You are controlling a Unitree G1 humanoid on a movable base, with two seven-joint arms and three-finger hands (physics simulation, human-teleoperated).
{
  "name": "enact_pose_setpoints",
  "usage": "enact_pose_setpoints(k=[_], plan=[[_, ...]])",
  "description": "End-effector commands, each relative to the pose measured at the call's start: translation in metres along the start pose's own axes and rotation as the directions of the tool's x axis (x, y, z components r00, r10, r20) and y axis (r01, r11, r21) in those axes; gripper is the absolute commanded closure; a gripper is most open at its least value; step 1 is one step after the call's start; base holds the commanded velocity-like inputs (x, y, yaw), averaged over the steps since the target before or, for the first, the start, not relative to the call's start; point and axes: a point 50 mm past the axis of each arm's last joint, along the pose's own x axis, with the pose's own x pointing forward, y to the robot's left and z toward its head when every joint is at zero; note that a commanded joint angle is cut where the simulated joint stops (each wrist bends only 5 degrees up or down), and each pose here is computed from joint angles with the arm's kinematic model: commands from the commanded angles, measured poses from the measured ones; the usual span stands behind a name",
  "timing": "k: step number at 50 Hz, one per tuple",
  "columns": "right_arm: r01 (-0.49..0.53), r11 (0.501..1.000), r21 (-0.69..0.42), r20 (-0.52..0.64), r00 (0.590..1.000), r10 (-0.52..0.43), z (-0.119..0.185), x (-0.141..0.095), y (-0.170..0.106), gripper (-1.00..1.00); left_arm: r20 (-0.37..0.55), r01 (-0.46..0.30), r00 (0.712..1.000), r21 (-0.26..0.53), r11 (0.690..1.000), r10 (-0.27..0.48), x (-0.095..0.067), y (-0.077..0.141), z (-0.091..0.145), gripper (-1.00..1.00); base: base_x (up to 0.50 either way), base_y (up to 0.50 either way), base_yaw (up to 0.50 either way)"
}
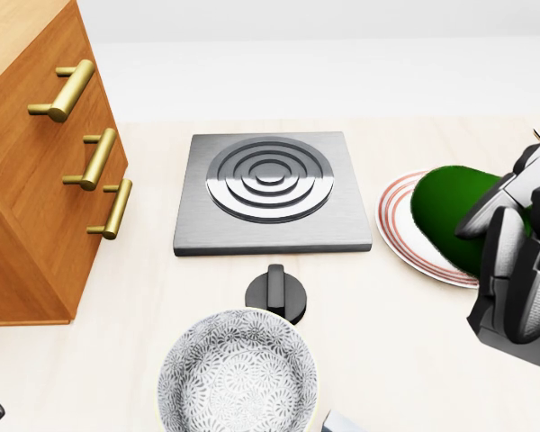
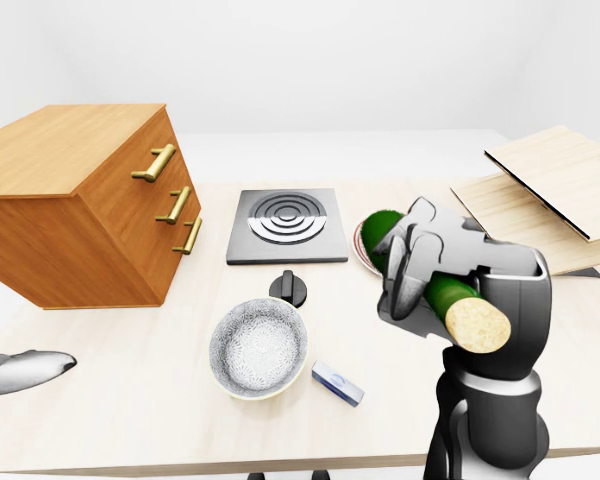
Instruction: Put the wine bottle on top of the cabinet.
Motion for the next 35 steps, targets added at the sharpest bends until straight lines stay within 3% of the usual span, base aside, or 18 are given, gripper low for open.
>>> enact_pose_setpoints(k=[1,24,35], plan=[[0.072,0.988,0.140,0.136,0.987,-0.091,0.019,0.014,0.011,1.00,0.018,0.004,1.000,-0.002,1.000,-0.004,0.001,-0.004,-0.001,-1.00,0.00,0.00,0.00],[0.030,0.978,0.207,0.238,0.968,-0.080,0.035,0.025,0.027,1.00,0.060,0.009,0.998,0.021,1.000,-0.010,0.004,-0.006,0.001,-1.00,0.00,0.00,0.00],[0.008,0.976,0.218,0.218,0.974,-0.057,0.030,0.028,0.036,1.00,0.094,0.012,0.995,0.001,1.000,-0.012,0.010,-0.008,0.005,-1.00,0.00,0.00,0.00]])
